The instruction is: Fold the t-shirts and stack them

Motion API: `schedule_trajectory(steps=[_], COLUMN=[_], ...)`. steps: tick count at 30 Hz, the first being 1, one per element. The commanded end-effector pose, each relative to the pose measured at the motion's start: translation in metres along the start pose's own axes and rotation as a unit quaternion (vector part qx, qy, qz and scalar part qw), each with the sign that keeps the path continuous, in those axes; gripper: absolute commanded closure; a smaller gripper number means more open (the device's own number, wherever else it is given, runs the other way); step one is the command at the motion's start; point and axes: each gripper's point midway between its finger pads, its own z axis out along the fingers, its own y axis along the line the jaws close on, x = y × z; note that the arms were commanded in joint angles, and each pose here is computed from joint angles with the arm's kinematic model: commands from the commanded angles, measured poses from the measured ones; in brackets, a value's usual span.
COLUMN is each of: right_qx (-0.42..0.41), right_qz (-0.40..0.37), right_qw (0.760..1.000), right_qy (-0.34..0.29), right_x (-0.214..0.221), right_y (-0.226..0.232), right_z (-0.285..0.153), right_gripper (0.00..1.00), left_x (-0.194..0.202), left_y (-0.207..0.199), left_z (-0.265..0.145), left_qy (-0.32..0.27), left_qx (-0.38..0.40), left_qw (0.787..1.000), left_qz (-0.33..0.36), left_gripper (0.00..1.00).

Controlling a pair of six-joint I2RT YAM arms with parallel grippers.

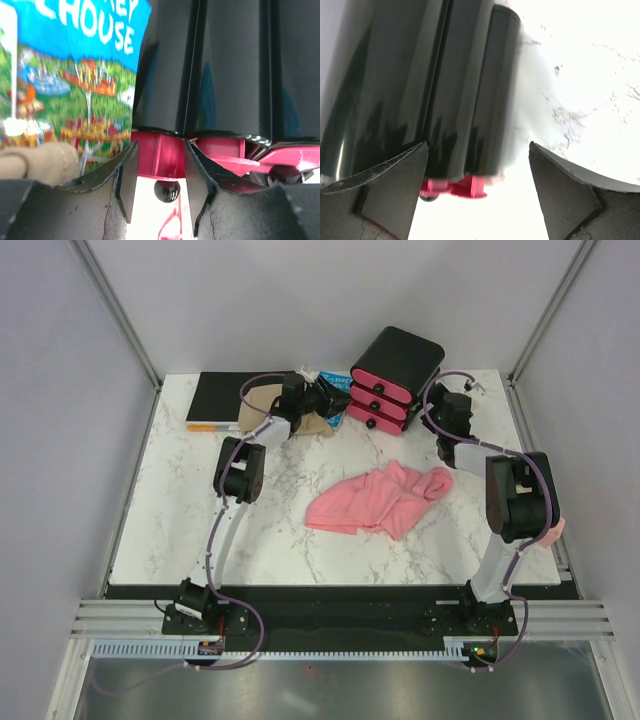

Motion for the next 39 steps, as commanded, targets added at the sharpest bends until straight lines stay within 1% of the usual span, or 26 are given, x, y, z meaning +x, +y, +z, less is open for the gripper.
schedule_trajectory(steps=[1, 2, 3, 4, 5, 6, 7, 8, 11, 13, 15, 16, 17, 20, 22, 23, 26, 28, 30, 31, 33, 35, 36, 37, 38, 39], right_qx=[-0.063, -0.059, -0.063, -0.06, -0.058, -0.058, -0.056, -0.052, -0.04, -0.036, -0.045, -0.049, -0.057, -0.069, -0.077, -0.084, -0.086, -0.077, -0.09, -0.076, -0.079, -0.066, -0.069, -0.063, -0.067, -0.065], right_qz=[-0.105, -0.111, -0.127, -0.137, -0.143, -0.157, -0.165, -0.174, -0.2, -0.214, -0.221, -0.227, -0.23, -0.244, -0.253, -0.261, -0.277, -0.293, -0.297, -0.296, -0.291, -0.286, -0.281, -0.279, -0.277, -0.278], right_qw=[0.968, 0.968, 0.967, 0.965, 0.966, 0.965, 0.964, 0.965, 0.967, 0.964, 0.963, 0.962, 0.962, 0.96, 0.957, 0.955, 0.951, 0.945, 0.94, 0.939, 0.938, 0.935, 0.935, 0.931, 0.932, 0.933], right_qy=[0.22, 0.217, 0.211, 0.214, 0.205, 0.201, 0.198, 0.188, 0.154, 0.154, 0.144, 0.14, 0.132, 0.118, 0.121, 0.112, 0.109, 0.124, 0.141, 0.159, 0.171, 0.2, 0.204, 0.225, 0.223, 0.221], right_x=[0.125, 0.121, 0.114, 0.109, 0.1, 0.094, 0.089, 0.08, 0.055, 0.047, 0.036, 0.031, 0.024, 0.014, 0.014, 0.007, 0.003, 0.009, 0.011, 0.02, 0.026, 0.048, 0.049, 0.065, 0.065, 0.066], right_y=[0.028, 0.028, 0.031, 0.033, 0.037, 0.038, 0.04, 0.041, 0.044, 0.044, 0.055, 0.059, 0.067, 0.079, 0.083, 0.091, 0.096, 0.09, 0.095, 0.083, 0.079, 0.057, 0.056, 0.04, 0.041, 0.036], right_z=[-0.056, -0.058, -0.058, -0.064, -0.064, -0.065, -0.07, -0.071, -0.072, -0.074, -0.074, -0.074, -0.074, -0.069, -0.064, -0.061, -0.05, -0.045, -0.049, -0.054, -0.068, -0.081, -0.09, -0.099, -0.108, -0.112], right_gripper=[0.07, 0.07, 0.07, 0.06, 0.05, 0.05, 0.05, 0.05, 0.05, 0.04, 0.04, 0.04, 0.05, 0.05, 0.06, 0.06, 0.08, 0.09, 0.09, 0.09, 0.12, 0.14, 0.18, 0.29, 0.34, 0.44], left_x=[0.156, 0.151, 0.145, 0.149, 0.147, 0.14, 0.142, 0.14, 0.127, 0.11, 0.094, 0.087, 0.085, 0.066, 0.059, 0.052, 0.047, 0.049, 0.052, 0.054, 0.055, 0.056, 0.057, 0.057, 0.058, 0.059], left_y=[-0.086, -0.101, -0.098, -0.081, -0.076, -0.091, -0.077, -0.078, -0.094, -0.104, -0.108, -0.117, -0.115, -0.127, -0.124, -0.133, -0.131, -0.125, -0.124, -0.12, -0.119, -0.115, -0.117, -0.116, -0.111, -0.111], left_z=[-0.005, -0.014, -0.02, -0.027, -0.033, -0.044, -0.051, -0.056, -0.073, -0.082, -0.091, -0.097, -0.103, -0.126, -0.135, -0.144, -0.156, -0.162, -0.168, -0.171, -0.18, -0.185, -0.188, -0.19, -0.192, -0.194], left_qy=[0.213, 0.207, 0.201, 0.201, 0.196, 0.185, 0.187, 0.183, 0.162, 0.142, 0.13, 0.121, 0.119, 0.085, 0.065, 0.052, 0.04, 0.047, 0.049, 0.052, 0.046, 0.046, 0.046, 0.047, 0.048, 0.048], left_qx=[0.075, 0.079, 0.07, 0.039, 0.024, 0.021, -0.011, -0.019, -0.025, -0.03, -0.039, -0.038, -0.052, -0.076, -0.099, -0.1, -0.121, -0.141, -0.151, -0.159, -0.167, -0.173, -0.171, -0.173, -0.177, -0.179], left_qw=[0.973, 0.974, 0.976, 0.978, 0.979, 0.98, 0.979, 0.979, 0.981, 0.982, 0.984, 0.985, 0.985, 0.984, 0.982, 0.981, 0.979, 0.975, 0.973, 0.972, 0.97, 0.969, 0.969, 0.969, 0.969, 0.968], left_qz=[0.04, 0.051, 0.05, 0.037, 0.052, 0.068, 0.078, 0.085, 0.108, 0.118, 0.112, 0.117, 0.112, 0.136, 0.148, 0.155, 0.159, 0.166, 0.167, 0.165, 0.168, 0.168, 0.172, 0.17, 0.167, 0.168], left_gripper=[0.5, 0.5, 0.5, 0.5, 0.5, 0.5, 0.5, 0.5, 0.49, 0.49, 0.49, 0.48, 0.48, 0.46, 0.45, 0.44, 0.44, 0.44, 0.44, 0.44, 0.44, 0.44, 0.44, 0.44, 0.44, 0.45])
